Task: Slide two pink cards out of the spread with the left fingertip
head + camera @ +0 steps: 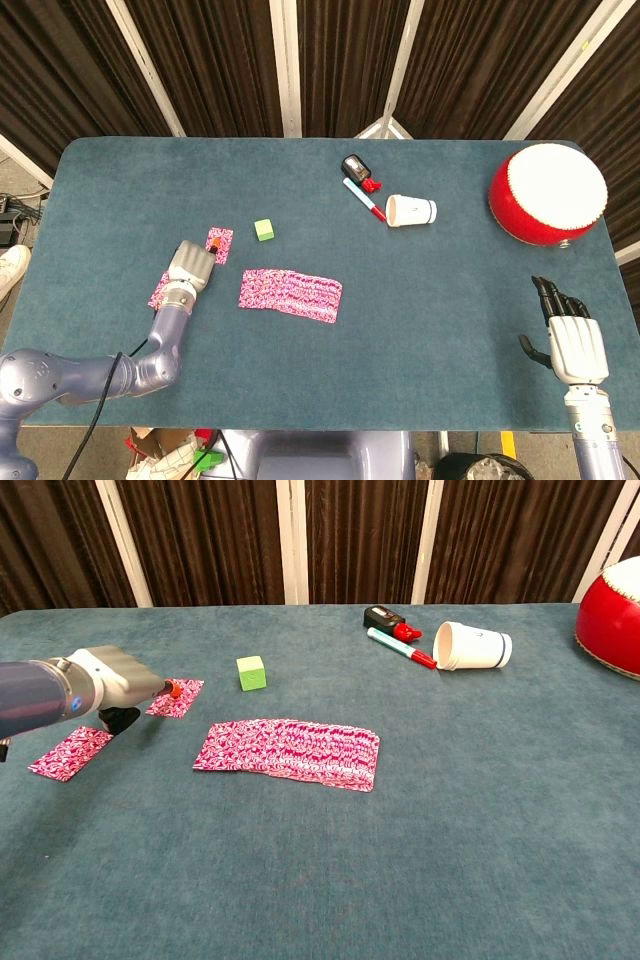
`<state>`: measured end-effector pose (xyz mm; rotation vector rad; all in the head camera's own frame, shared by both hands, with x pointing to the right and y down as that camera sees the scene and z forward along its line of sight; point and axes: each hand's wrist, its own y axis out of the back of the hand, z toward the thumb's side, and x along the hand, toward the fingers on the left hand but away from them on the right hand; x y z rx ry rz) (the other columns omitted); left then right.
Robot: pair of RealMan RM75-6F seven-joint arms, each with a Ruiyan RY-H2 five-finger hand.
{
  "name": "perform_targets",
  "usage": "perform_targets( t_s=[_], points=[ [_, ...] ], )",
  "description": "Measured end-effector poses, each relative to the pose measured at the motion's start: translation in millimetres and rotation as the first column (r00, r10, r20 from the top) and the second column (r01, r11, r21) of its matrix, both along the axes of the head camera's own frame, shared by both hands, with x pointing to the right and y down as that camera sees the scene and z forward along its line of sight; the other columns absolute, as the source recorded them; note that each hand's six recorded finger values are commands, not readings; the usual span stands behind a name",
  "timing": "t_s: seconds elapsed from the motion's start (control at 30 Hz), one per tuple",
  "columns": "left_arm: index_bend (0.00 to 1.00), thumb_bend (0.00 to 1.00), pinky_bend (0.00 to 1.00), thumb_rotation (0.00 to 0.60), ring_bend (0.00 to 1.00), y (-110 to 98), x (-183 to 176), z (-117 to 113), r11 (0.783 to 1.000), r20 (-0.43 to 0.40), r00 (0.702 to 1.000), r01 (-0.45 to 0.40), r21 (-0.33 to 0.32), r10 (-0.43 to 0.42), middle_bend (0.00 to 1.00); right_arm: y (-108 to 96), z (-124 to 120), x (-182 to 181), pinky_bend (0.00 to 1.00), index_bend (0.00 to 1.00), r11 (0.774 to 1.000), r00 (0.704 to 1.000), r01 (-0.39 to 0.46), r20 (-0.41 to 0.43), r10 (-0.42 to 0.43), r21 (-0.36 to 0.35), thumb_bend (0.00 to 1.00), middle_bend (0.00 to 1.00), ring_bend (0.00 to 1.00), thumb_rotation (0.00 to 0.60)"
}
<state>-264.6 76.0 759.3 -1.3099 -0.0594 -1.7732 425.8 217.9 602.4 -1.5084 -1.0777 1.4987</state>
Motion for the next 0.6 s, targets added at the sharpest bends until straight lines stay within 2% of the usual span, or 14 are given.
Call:
perform_targets(
  t_s=[0.3,0.43,0.5,0.6],
  points=[
    [0.08,0.92,0.7,0.6,0.8,-25,3,11,0.999,0.048,0.999,0.014,0.036,-0.015,0.86,0,3,4,0.24,0.01,1.0,1.0,-0.013,-0.012,0.012,-0.008,0.28,0.15,0.23,0.6],
    [0.08,0.92,0.7,0.6,0.8,-28,13,15,0.999,0.037,0.999,0.01,0.039,-0.012,0.86,0,4,5,0.24,0.01,1.0,1.0,-0.016,-0.015,0.016,-0.011,0.28,0.15,0.23,0.6],
    [0.08,0.88,0.7,0.6,0.8,-30,17,12,0.999,0.026,1.0,0.004,0.047,-0.005,0.85,-1,4,4,0.24,0.01,1.0,1.0,-0.016,-0.013,0.016,-0.011,0.28,0.15,0.23,0.6],
    [0.08,0.76,0.7,0.6,0.79,-33,24,3,0.998,0.004,1.0,-0.006,0.065,0.006,0.84,0,3,3,0.24,0.01,1.0,1.0,-0.011,-0.007,0.011,-0.008,0.28,0.15,0.23,0.6]
  ],
)
